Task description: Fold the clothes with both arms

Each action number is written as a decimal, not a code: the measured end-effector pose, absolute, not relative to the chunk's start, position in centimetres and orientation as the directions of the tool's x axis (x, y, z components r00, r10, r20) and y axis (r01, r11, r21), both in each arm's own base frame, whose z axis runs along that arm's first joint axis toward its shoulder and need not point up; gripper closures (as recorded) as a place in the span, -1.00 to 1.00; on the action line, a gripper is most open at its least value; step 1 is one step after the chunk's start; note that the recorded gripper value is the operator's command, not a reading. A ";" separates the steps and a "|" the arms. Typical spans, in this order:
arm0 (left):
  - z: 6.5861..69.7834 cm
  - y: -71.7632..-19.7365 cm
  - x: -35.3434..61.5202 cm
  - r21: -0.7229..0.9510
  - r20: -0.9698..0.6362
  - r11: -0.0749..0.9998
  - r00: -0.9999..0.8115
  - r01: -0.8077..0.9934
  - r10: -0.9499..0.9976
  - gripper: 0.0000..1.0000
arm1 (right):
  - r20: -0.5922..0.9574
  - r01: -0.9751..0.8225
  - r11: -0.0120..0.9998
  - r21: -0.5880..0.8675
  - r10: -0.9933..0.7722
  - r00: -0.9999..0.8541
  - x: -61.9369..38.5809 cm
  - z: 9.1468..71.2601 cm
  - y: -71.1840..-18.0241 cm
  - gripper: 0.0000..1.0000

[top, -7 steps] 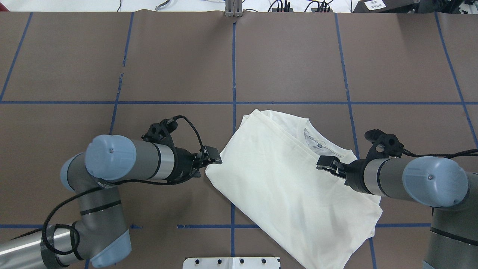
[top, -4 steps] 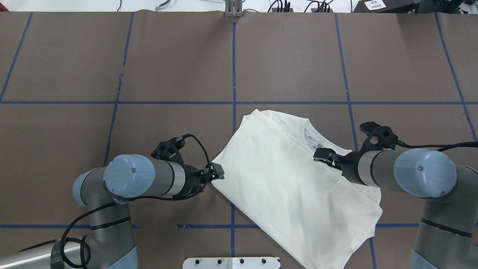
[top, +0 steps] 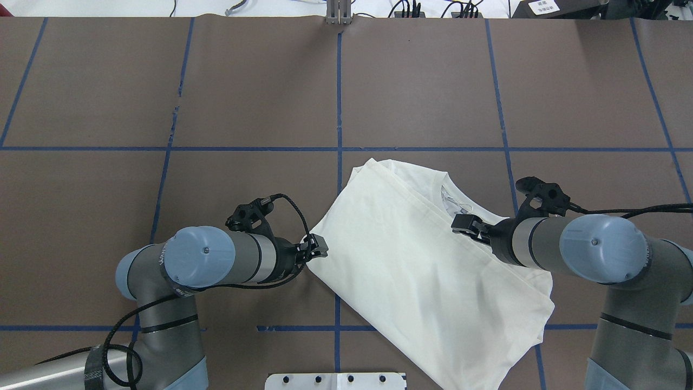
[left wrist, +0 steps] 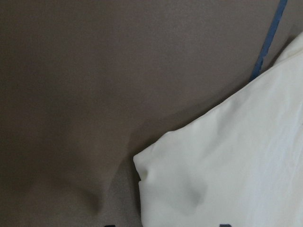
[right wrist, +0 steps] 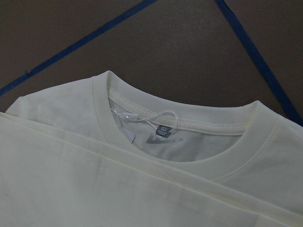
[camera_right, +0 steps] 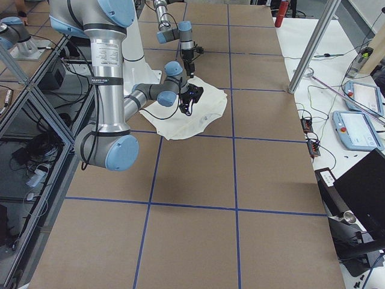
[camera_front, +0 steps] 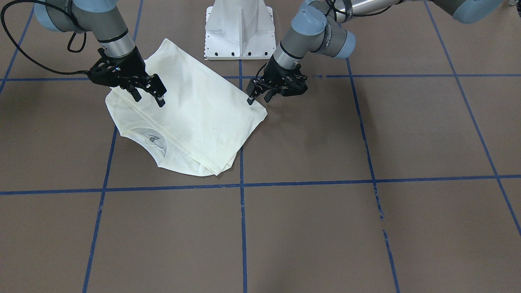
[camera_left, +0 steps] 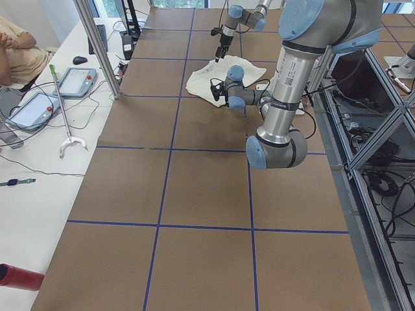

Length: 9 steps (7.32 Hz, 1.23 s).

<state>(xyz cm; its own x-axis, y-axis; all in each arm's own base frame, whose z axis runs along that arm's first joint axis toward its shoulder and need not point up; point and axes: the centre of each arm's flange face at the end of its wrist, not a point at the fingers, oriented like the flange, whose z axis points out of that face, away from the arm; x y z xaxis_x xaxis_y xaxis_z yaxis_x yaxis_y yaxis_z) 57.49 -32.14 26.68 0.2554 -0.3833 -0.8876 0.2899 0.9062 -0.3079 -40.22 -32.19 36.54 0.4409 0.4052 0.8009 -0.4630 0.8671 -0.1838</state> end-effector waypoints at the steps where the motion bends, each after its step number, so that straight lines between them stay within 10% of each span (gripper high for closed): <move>1: 27.0 -32.4 57.7 -0.302 -0.887 0.904 0.257 0.302 -0.383 0.00 | 0.802 -0.463 0.867 -0.184 0.405 0.440 -40.5 36.4 -32.3 -1.00; 2: 27.1 -32.6 57.8 -0.299 -0.887 0.903 0.258 0.309 -0.382 0.94 | 0.802 -0.464 0.867 -0.183 0.404 0.439 -40.7 36.4 -32.4 -1.00; 6: 27.7 -34.5 56.9 -0.223 -0.905 0.919 0.281 0.324 -0.319 1.00 | 0.800 -0.465 0.866 -0.184 0.406 0.441 -41.1 36.5 -32.5 -1.00; 9: 30.7 -45.3 51.0 -0.053 -0.912 0.900 0.346 0.432 -0.219 1.00 | 0.803 -0.467 0.865 -0.181 0.404 0.438 -41.7 36.3 -32.8 -1.00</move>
